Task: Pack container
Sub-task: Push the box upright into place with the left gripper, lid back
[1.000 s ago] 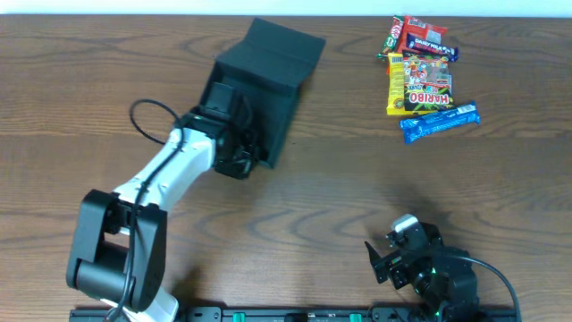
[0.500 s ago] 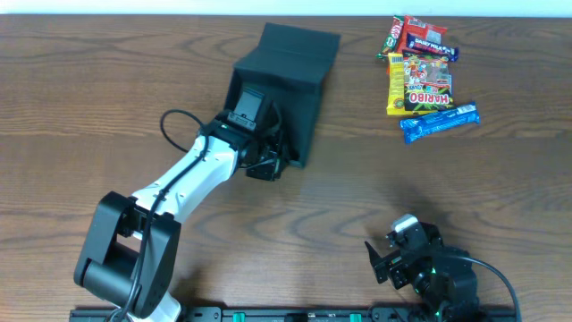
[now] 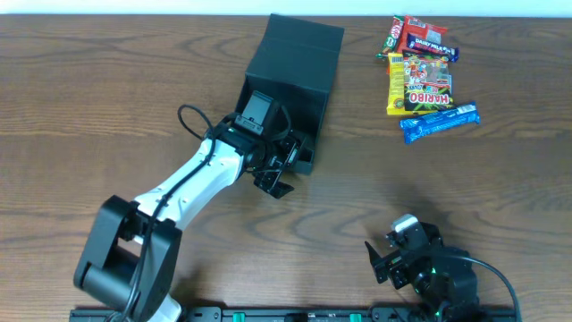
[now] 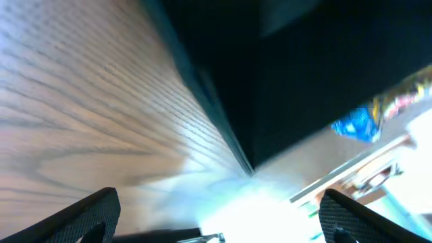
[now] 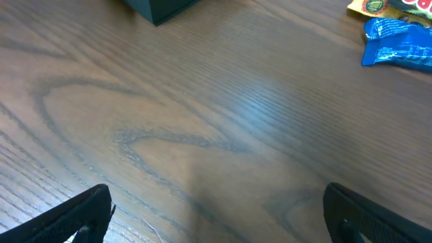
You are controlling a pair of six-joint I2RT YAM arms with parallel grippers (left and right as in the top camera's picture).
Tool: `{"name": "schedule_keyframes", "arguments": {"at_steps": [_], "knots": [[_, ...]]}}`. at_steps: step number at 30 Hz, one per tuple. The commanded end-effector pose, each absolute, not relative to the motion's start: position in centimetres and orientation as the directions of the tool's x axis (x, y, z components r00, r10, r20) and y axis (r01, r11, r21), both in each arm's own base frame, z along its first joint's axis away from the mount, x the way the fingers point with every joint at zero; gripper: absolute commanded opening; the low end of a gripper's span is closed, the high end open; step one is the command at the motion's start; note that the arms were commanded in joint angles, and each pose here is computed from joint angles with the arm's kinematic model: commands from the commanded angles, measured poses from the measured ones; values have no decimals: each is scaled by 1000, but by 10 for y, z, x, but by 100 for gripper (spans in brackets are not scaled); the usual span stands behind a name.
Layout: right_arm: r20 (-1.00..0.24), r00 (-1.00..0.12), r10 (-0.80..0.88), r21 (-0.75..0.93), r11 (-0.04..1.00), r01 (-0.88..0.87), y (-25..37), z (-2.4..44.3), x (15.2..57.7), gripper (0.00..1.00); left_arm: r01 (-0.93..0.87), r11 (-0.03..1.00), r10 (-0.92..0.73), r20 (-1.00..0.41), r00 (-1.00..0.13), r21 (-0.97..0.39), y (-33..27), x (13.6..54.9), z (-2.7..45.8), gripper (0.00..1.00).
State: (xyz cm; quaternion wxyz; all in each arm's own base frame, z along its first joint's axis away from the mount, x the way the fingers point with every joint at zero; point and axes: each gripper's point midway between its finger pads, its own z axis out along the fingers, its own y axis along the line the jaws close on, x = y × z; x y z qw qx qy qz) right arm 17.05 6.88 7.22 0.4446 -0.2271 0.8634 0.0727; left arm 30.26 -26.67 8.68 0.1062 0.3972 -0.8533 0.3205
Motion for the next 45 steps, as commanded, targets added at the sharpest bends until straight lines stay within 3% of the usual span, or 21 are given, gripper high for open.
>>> {"name": "schedule_keyframes", "arguments": {"at_steps": [1,4,7,10,12,14,19,26,29,37,42,45], "knots": [[-801,-510,-313,-64,892,-447,68,71,171,99,-565,570,-530,258,-808,-597,-257,304,124,96],[-801,-510,-313,-64,892,-447,68,71,171,99,-460,631,-558,47,-829,-625,-231,309,154,96],[-801,-510,-313,-64,892,-447,68,71,171,99,-255,764,-503,-298,-811,-593,-197,323,191,95],[-801,-510,-313,-64,892,-447,68,71,171,99,12,951,-206,-660,-722,-309,-158,336,222,95],[-801,-510,-313,-64,892,-447,68,71,171,99,96,995,35,-752,-659,-37,-133,343,229,95],[-801,-510,-313,-64,892,-447,68,71,171,99,106,985,170,-749,-641,133,-116,352,225,95],[-801,-510,-313,-64,892,-447,68,71,171,99,215,933,354,-642,-680,287,-114,374,182,96],[-801,-510,-313,-64,892,-447,68,71,171,99,326,894,444,-519,-730,306,-123,403,104,97],[-801,-510,-313,-65,892,-446,68,71,171,99,319,906,420,-497,-759,278,-117,409,83,88],[-801,-510,-313,-64,892,-447,68,71,171,99,361,932,328,-478,-815,24,-124,405,57,67],[-801,-510,-313,-64,892,-447,68,71,171,99,370,929,324,-463,-825,-10,-126,403,50,55],[-801,-510,-313,-64,892,-447,68,71,171,99,367,930,321,-461,-828,-12,-126,402,49,32]]}}
